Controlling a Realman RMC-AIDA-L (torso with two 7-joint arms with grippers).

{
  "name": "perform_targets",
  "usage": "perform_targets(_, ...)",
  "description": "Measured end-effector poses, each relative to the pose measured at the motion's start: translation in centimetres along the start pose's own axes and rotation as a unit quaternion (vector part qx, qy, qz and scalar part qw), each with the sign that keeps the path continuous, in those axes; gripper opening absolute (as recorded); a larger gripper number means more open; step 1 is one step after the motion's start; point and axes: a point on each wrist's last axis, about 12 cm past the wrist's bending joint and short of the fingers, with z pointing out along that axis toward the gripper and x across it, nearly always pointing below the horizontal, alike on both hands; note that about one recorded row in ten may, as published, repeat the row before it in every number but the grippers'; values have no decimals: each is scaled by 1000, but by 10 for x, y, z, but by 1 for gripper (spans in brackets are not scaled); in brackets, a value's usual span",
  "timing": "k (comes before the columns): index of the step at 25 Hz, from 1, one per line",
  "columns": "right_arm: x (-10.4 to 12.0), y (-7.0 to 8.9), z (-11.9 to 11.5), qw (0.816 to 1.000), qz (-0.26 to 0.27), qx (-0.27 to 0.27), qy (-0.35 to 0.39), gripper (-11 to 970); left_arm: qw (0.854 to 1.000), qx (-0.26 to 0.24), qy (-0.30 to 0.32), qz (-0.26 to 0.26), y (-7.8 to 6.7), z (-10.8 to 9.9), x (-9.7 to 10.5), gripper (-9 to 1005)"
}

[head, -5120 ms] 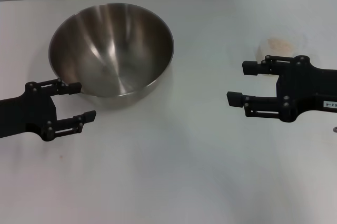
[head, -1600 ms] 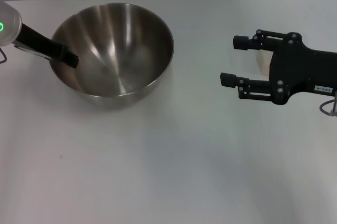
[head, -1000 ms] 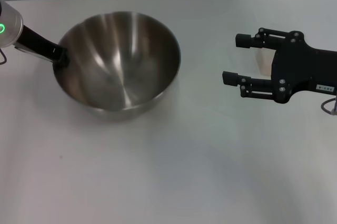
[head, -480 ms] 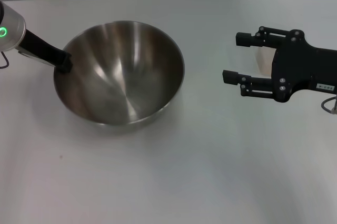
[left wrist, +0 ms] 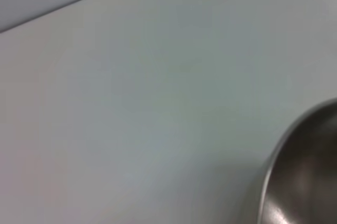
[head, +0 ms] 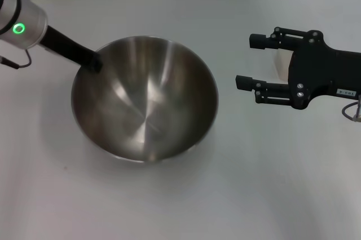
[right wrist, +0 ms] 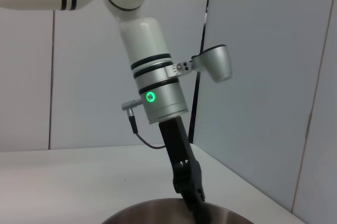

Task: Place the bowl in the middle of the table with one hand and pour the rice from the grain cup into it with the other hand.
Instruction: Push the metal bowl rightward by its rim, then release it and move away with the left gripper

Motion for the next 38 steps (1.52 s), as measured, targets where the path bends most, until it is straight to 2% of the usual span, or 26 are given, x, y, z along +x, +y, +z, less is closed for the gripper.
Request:
perform_targets(6,-1,0,3,1000,2,-5,-6,732,998,22,-26,46,-20,-5,-20,43)
perform_targets(14,-2,2,4,1000,4,-14,-13,732,994,31,-42,92,-35,-12,-40,30)
perform_targets(23,-1,3,4,1000,10,-22,-19,732,988,65,-80,119,-55,-2,-50,33)
perform_targets(30,-1,3,6,999,6,-25,-20,732,984,46,-85,149,-62,14,-50,35)
perform_targets(38,0,3,5,999,6,-25,-19,732,985,30,-91,140,-58,27,-48,37)
